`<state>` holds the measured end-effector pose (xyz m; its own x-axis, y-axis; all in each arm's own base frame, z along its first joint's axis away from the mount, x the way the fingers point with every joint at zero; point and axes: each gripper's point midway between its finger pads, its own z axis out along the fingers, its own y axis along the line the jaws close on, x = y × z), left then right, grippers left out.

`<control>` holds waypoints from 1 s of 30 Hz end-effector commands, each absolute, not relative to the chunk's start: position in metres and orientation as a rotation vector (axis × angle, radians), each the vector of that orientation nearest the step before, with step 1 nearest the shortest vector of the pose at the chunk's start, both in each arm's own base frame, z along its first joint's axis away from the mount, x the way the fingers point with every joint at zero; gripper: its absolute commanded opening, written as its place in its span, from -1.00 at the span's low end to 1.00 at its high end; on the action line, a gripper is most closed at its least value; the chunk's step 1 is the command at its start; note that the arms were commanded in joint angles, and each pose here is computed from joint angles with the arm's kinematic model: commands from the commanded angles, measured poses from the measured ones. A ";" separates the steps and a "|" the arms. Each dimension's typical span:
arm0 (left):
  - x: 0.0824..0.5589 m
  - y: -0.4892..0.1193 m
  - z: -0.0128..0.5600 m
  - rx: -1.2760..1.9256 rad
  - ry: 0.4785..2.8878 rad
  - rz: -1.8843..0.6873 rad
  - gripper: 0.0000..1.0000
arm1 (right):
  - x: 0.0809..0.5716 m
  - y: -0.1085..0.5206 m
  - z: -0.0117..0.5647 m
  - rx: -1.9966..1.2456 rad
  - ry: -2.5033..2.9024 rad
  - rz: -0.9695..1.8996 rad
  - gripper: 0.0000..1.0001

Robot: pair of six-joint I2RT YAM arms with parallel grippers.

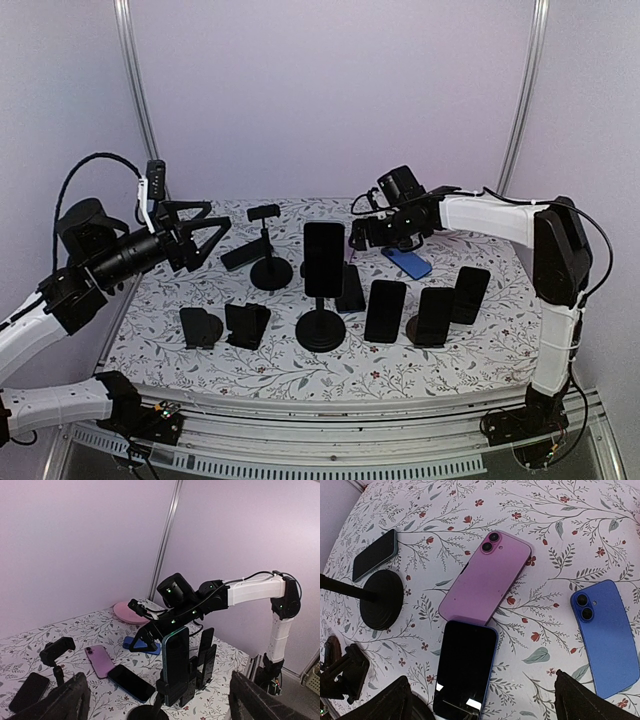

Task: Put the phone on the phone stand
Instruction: Pick up the phone at the center of the board.

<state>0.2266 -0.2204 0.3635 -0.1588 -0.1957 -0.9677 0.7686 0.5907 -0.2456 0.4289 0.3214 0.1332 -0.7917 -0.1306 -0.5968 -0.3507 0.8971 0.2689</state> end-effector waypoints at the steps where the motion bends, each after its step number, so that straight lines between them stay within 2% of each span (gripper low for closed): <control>1: 0.232 -0.205 0.340 0.457 1.599 -0.839 0.93 | 0.436 0.324 0.112 -0.370 2.510 0.424 0.98; 16: 0.229 -0.199 0.335 0.442 1.613 -0.818 0.93 | 0.439 0.354 0.052 -0.430 2.592 0.306 0.99; 30: 0.232 -0.199 0.328 0.440 1.628 -0.813 0.93 | 0.432 0.369 0.031 -0.494 2.603 0.247 0.99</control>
<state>0.2278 -0.2032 0.3364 -0.2180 -0.1600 -0.9627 0.6960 0.6660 -0.2683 0.4287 0.3651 0.0320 -0.8322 -0.2811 -0.4779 -0.3764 0.9193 0.1147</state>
